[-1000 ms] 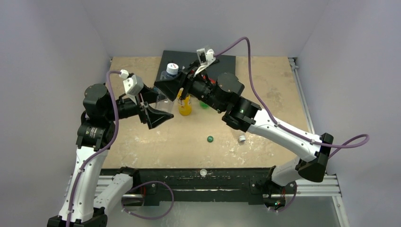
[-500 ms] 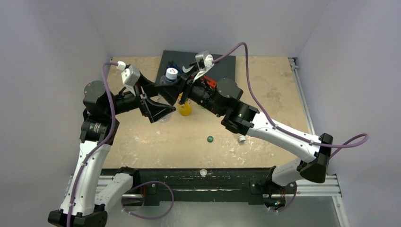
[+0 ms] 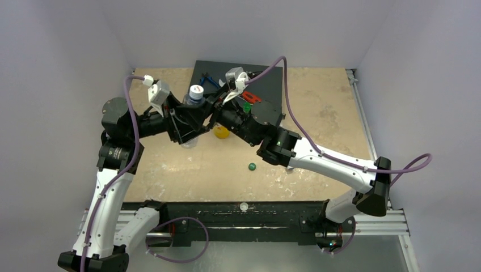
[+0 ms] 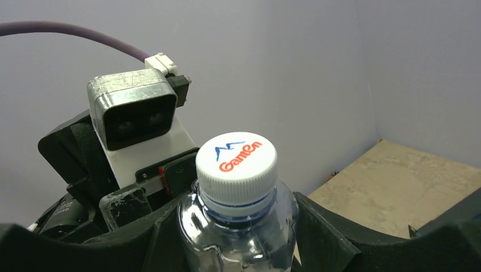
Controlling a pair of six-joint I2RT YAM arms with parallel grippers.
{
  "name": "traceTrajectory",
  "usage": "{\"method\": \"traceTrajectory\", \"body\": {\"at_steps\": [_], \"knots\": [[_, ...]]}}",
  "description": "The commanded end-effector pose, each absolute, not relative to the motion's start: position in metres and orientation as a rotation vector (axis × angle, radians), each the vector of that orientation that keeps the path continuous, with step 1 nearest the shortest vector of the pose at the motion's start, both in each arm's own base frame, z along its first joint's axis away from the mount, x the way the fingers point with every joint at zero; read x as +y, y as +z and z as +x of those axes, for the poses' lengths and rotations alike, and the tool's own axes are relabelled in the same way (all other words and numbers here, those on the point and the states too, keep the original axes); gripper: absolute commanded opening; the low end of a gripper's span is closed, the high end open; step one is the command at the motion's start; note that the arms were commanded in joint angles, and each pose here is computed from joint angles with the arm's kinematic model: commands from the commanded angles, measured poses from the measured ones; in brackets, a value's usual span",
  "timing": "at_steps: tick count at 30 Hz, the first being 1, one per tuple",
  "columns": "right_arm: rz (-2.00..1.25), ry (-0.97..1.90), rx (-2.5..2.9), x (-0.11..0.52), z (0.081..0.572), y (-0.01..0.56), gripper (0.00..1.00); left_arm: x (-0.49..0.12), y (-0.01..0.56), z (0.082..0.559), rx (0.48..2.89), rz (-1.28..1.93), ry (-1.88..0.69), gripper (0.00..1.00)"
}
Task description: Unscrew the bottle caps
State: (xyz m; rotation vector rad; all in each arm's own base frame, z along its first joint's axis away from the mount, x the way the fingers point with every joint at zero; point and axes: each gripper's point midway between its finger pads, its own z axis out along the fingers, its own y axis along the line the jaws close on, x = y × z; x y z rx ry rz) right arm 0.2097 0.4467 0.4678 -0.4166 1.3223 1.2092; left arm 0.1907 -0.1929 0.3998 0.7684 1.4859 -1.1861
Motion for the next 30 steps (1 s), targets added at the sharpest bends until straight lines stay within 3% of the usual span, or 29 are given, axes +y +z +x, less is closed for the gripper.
{"method": "traceTrajectory", "body": {"at_steps": [1,11,30], "knots": [[-0.308,1.148,1.276,0.421,0.216,0.494,0.7,-0.19,0.41,0.19,1.432,0.791,-1.119,0.46],[-0.281,1.088,1.412,0.402,0.217,0.516,0.73,-0.177,0.396,0.207,1.431,0.809,-0.896,0.31],[-0.293,1.08,1.494,0.414,0.221,0.509,0.6,-0.171,0.389,0.213,1.406,0.867,-0.789,0.28]]}}
